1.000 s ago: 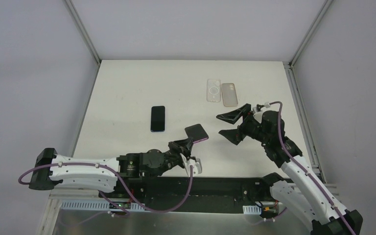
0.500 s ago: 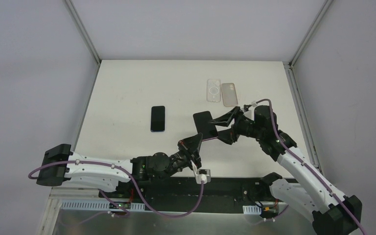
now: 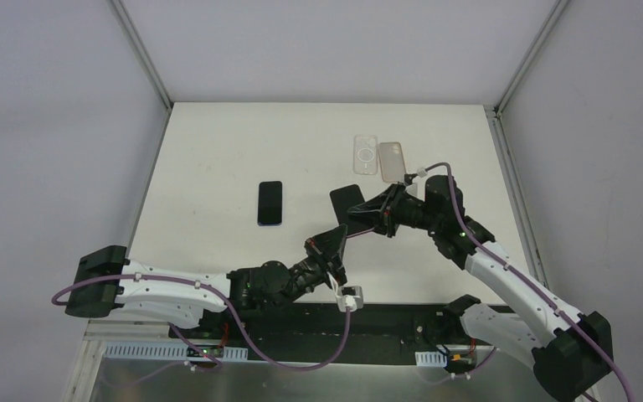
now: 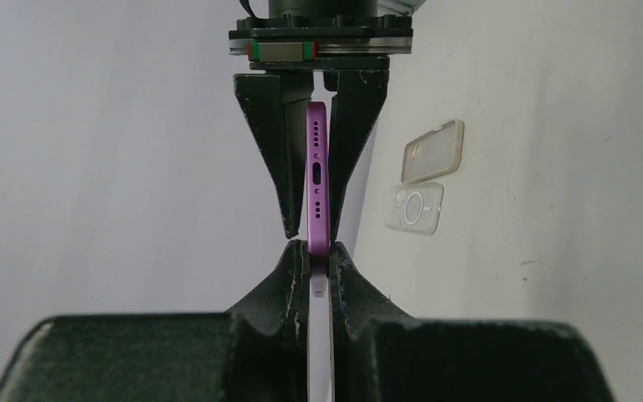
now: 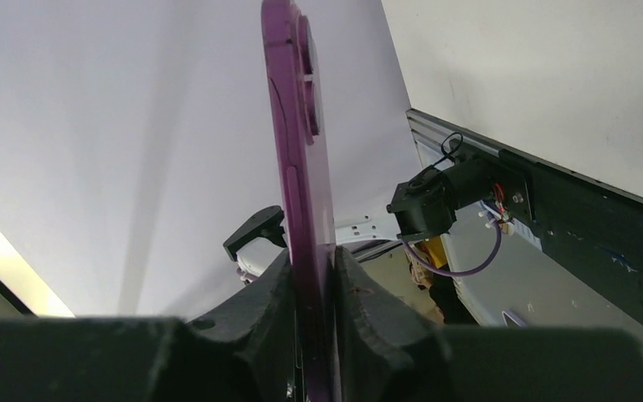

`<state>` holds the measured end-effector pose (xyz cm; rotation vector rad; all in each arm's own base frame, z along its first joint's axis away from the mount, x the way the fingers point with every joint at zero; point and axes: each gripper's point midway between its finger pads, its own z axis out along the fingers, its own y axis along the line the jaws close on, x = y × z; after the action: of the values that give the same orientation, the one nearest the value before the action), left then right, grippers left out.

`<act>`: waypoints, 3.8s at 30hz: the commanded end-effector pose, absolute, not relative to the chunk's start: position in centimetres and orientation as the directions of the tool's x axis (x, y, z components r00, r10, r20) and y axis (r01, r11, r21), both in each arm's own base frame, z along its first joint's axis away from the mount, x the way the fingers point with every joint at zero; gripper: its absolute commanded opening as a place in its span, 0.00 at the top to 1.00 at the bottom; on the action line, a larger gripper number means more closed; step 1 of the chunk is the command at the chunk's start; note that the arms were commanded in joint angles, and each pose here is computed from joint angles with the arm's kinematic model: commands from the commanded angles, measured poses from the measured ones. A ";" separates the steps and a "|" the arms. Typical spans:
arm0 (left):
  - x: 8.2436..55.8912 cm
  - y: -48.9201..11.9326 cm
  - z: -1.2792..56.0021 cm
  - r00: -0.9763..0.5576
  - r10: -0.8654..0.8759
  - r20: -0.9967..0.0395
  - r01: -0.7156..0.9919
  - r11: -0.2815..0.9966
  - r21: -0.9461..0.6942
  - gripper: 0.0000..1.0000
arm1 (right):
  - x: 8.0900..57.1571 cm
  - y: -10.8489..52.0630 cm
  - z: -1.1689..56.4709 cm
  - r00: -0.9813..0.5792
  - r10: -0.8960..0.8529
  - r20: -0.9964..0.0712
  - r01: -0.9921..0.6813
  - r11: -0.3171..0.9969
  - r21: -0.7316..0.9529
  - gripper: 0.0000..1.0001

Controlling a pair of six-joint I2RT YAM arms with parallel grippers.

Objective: Take the phone out of the phone case
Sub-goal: Place the phone at the center of the board.

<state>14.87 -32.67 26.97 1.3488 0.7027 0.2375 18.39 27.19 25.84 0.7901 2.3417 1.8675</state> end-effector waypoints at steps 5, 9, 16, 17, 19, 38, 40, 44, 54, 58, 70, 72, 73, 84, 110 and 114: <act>14.5 -32.2 29.3 0.765 0.477 -0.433 0.271 0.371 0.888 1.00 | 17.5 28.1 29.6 -0.929 0.336 0.158 0.199 0.093 0.976 1.00; 14.5 -32.0 29.0 0.758 0.468 -0.455 0.292 0.381 0.877 1.00 | 17.1 27.9 30.0 -0.940 0.333 0.078 0.118 0.103 0.988 1.00; 14.5 -31.9 28.6 0.749 0.466 -0.470 0.305 0.387 0.870 1.00 | 17.1 27.8 30.1 -0.940 0.337 0.047 0.094 0.124 0.988 1.00; 14.6 -31.8 28.7 0.747 0.465 -0.476 0.308 0.393 0.866 1.00 | 17.1 27.8 30.1 -0.939 0.340 0.045 0.094 0.127 0.988 1.00; 14.6 -31.6 28.7 0.739 0.462 -0.489 0.316 0.403 0.859 0.94 | 17.2 27.7 30.1 -0.938 0.345 0.037 0.087 0.131 0.988 1.00; 15.6 -30.0 27.5 0.607 0.431 -0.667 0.421 0.538 0.730 0.23 | 17.4 24.3 31.2 -0.843 0.494 -0.212 -0.120 0.212 0.970 1.00; 16.1 -29.5 27.2 0.551 0.396 -0.734 0.458 0.592 0.663 0.20 | 17.5 23.3 31.3 -0.802 0.527 -0.281 -0.174 0.245 0.954 1.00; 17.5 -28.0 26.7 0.374 0.221 -0.901 0.553 0.727 0.408 0.15 | 17.5 21.5 31.4 -0.709 0.582 -0.397 -0.273 0.292 0.917 1.00; 17.4 -30.9 32.1 -0.397 -0.343 -0.851 0.811 0.304 -0.501 0.14 | 16.4 21.5 31.3 -0.608 0.572 -0.550 -0.511 0.249 0.823 1.00; 16.3 -33.9 34.7 -0.517 -0.329 -0.790 0.807 0.120 -0.578 0.15 | 16.0 22.0 31.6 -0.602 0.565 -0.565 -0.550 0.219 0.806 1.00; 17.4 -36.9 34.5 -0.639 -0.331 -0.695 0.732 0.015 -0.681 0.21 | 14.7 22.3 32.7 -0.560 0.584 -0.588 -0.642 0.142 0.753 1.00; 17.5 -37.0 34.7 -0.642 -0.335 -0.689 0.730 0.007 -0.683 0.22 | 14.6 22.4 32.8 -0.558 0.587 -0.587 -0.651 0.130 0.748 1.00; 17.4 -37.0 34.8 -0.643 -0.338 -0.687 0.730 0.001 -0.683 0.24 | 14.6 22.5 32.7 -0.559 0.586 -0.587 -0.651 0.128 0.748 1.00; 17.4 -36.7 36.7 -0.635 -0.382 -0.672 0.739 -0.046 -0.672 0.60 | 14.5 22.9 32.1 -0.566 0.574 -0.592 -0.660 0.116 0.742 1.00; 25.3 -28.5 24.2 -0.695 -0.366 -0.619 0.455 0.443 -0.773 1.00 | 17.0 18.3 21.7 -0.604 0.539 -0.587 -0.269 0.556 0.787 0.00; 26.1 -25.2 18.2 -0.749 -0.222 -0.624 0.305 0.720 -0.623 1.00 | 17.8 16.9 18.7 -0.607 0.545 -0.579 -0.150 0.636 0.757 0.00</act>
<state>26.07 -28.41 22.52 0.0222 1.9658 -1.3149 16.63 19.39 21.96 0.1903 1.8900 1.2375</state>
